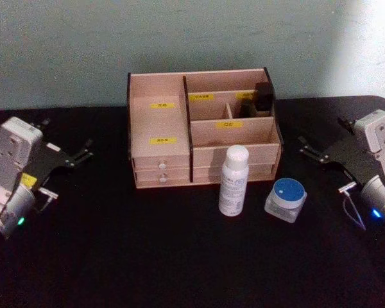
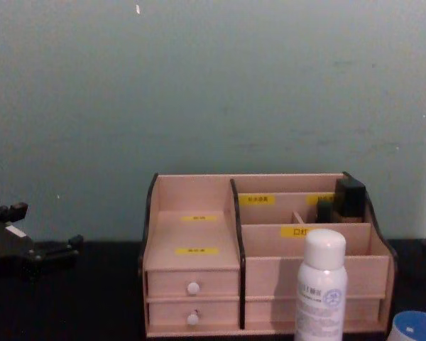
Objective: Pick up the facial cleanser and watermelon frost from the table and place them into the tiered storage box.
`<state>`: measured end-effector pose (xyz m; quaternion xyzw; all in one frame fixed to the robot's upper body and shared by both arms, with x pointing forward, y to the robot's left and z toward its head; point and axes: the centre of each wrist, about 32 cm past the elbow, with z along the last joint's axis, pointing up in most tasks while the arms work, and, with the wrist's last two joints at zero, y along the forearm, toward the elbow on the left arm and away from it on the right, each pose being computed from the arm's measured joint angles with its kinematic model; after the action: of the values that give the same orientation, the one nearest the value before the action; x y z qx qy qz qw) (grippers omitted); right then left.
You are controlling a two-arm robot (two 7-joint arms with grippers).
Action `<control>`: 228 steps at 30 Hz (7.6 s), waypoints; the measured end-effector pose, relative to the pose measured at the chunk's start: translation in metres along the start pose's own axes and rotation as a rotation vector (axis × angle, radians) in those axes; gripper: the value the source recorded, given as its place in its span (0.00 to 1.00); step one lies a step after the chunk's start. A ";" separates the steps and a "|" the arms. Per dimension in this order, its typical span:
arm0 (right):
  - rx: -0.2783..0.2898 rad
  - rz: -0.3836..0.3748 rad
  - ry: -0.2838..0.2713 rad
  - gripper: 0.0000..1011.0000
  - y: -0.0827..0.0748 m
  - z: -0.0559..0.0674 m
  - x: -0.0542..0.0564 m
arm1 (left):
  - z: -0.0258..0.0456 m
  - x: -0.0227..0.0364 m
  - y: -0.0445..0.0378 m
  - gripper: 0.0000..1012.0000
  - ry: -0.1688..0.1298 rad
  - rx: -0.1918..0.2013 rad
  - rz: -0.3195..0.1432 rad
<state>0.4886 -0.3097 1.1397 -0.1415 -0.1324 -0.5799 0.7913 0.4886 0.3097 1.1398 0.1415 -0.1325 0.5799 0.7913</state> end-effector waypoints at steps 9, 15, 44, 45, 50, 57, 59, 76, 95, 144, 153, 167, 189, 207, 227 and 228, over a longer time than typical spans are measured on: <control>0.000 0.000 0.000 0.99 0.000 0.000 0.000 | 0.0000 0.0000 0.0000 0.99 0.000 0.000 0.000; 0.000 0.000 0.000 0.99 0.000 0.000 0.000 | 0.0000 0.0000 0.0000 0.99 0.000 0.000 0.000; 0.000 0.000 0.000 0.99 0.000 0.000 0.000 | 0.0000 0.0000 0.0000 0.99 0.000 0.000 0.000; 0.000 0.000 0.000 0.99 0.000 0.000 0.000 | 0.0000 0.0000 0.0000 0.99 0.000 0.000 0.000; 0.003 0.003 0.008 0.99 0.000 0.002 0.002 | 0.0000 0.0000 0.0000 0.99 0.000 0.000 0.000; 0.015 0.012 0.031 0.99 -0.003 0.007 0.004 | 0.0000 0.0000 0.0000 0.99 0.000 0.000 0.000; 0.022 0.015 0.044 0.99 -0.007 0.009 0.005 | 0.0000 0.0000 0.0000 0.99 0.000 0.000 0.000; 0.114 0.162 0.072 0.99 -0.046 0.025 0.000 | 0.0000 0.0000 0.0000 0.99 0.000 0.000 0.000; 0.146 0.381 0.123 0.99 -0.052 0.018 -0.025 | 0.0000 0.0000 0.0000 0.99 0.000 0.000 0.000; 0.046 0.507 0.281 0.99 0.004 0.006 -0.054 | 0.0000 0.0000 0.0000 0.99 0.000 0.000 0.000; 0.044 0.502 0.285 0.99 0.009 0.005 -0.057 | 0.0000 0.0000 0.0000 0.99 0.000 0.000 0.000; 0.045 0.483 0.290 0.99 0.017 0.005 -0.056 | 0.0000 0.0000 0.0000 0.99 0.000 0.000 0.000; 0.029 0.500 0.301 0.99 0.021 0.002 -0.058 | 0.0000 0.0000 0.0000 0.99 0.000 0.000 0.000; 0.022 0.498 0.310 0.99 0.021 0.003 -0.058 | 0.0000 0.0000 0.0000 0.99 0.000 0.000 0.000; 0.024 0.498 0.308 0.58 0.021 0.003 -0.058 | 0.0000 0.0000 0.0000 0.99 0.000 0.000 0.000; 0.025 0.498 0.307 0.58 0.021 0.003 -0.058 | 0.0000 0.0000 0.0000 0.99 0.000 0.000 0.000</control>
<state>0.4916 -0.2515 1.1190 -0.0705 0.0209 -0.3810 0.9216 0.4886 0.3097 1.1398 0.1415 -0.1324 0.5799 0.7913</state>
